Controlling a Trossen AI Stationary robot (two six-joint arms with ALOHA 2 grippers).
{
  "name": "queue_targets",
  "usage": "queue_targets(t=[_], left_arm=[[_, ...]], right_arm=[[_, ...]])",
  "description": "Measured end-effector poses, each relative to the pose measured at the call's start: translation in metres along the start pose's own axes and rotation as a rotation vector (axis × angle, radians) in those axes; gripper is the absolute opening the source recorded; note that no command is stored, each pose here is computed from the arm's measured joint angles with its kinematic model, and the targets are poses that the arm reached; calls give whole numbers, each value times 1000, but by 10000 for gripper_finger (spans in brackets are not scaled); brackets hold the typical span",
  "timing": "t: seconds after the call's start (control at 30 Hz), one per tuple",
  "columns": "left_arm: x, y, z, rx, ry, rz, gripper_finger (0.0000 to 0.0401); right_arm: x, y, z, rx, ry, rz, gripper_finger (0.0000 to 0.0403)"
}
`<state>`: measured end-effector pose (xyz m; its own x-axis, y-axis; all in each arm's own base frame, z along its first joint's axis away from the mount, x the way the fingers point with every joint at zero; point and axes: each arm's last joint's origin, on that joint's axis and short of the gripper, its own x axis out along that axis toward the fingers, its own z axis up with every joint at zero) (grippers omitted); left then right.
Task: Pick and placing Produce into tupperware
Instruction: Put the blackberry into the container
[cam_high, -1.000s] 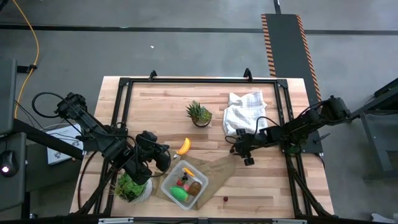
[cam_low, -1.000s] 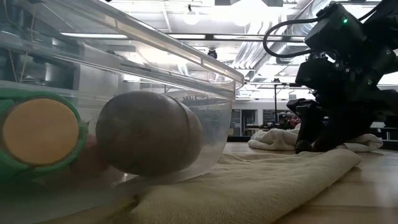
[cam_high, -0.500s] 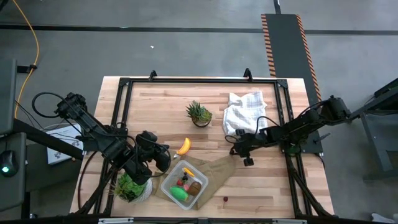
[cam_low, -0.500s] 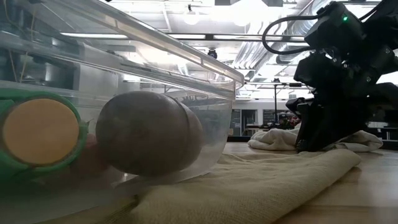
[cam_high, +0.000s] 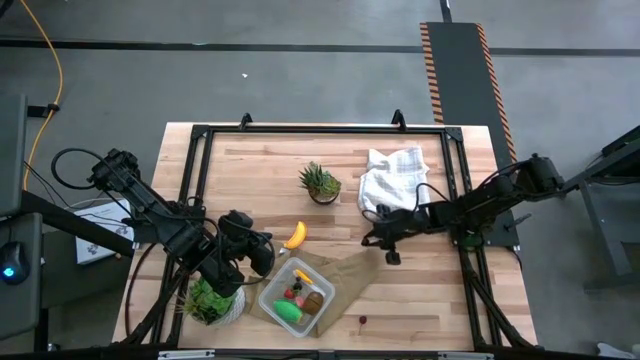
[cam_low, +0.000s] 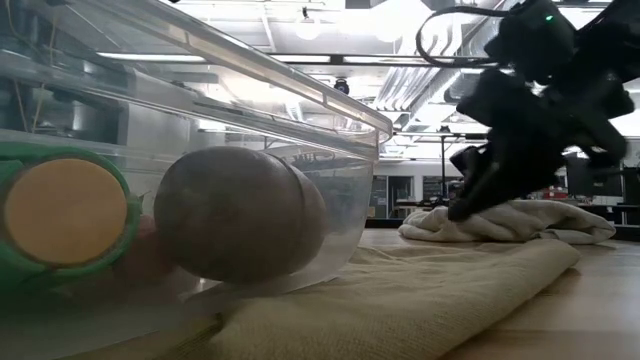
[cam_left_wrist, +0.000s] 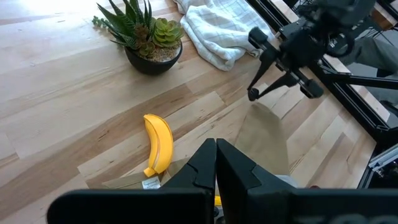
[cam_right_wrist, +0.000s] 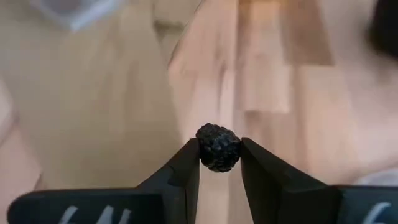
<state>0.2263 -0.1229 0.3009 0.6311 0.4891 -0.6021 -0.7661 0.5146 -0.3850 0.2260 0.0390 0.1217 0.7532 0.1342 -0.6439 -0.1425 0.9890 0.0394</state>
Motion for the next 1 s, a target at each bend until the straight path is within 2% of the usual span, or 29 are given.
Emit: queue_targets(t=[0.17, 0.33, 0.5, 0.67, 1.0], left_arm=[[0, 0, 0, 0, 0, 0, 1], [0, 0, 0, 0, 0, 0, 1], [0, 0, 0, 14, 0, 0, 1], [0, 0, 0, 44, 0, 0, 1], [0, 0, 0, 89, 0, 1, 1]], right_arm=[[-1, -8, 10, 111, -106, -15, 83], [-3, -14, 23, 229, -239, 22, 83], [-8, -16, 36, 295, -360, 158, 83], [-12, -16, 43, 345, -404, 289, 83], [-21, -16, 57, 425, -554, 375, 83]])
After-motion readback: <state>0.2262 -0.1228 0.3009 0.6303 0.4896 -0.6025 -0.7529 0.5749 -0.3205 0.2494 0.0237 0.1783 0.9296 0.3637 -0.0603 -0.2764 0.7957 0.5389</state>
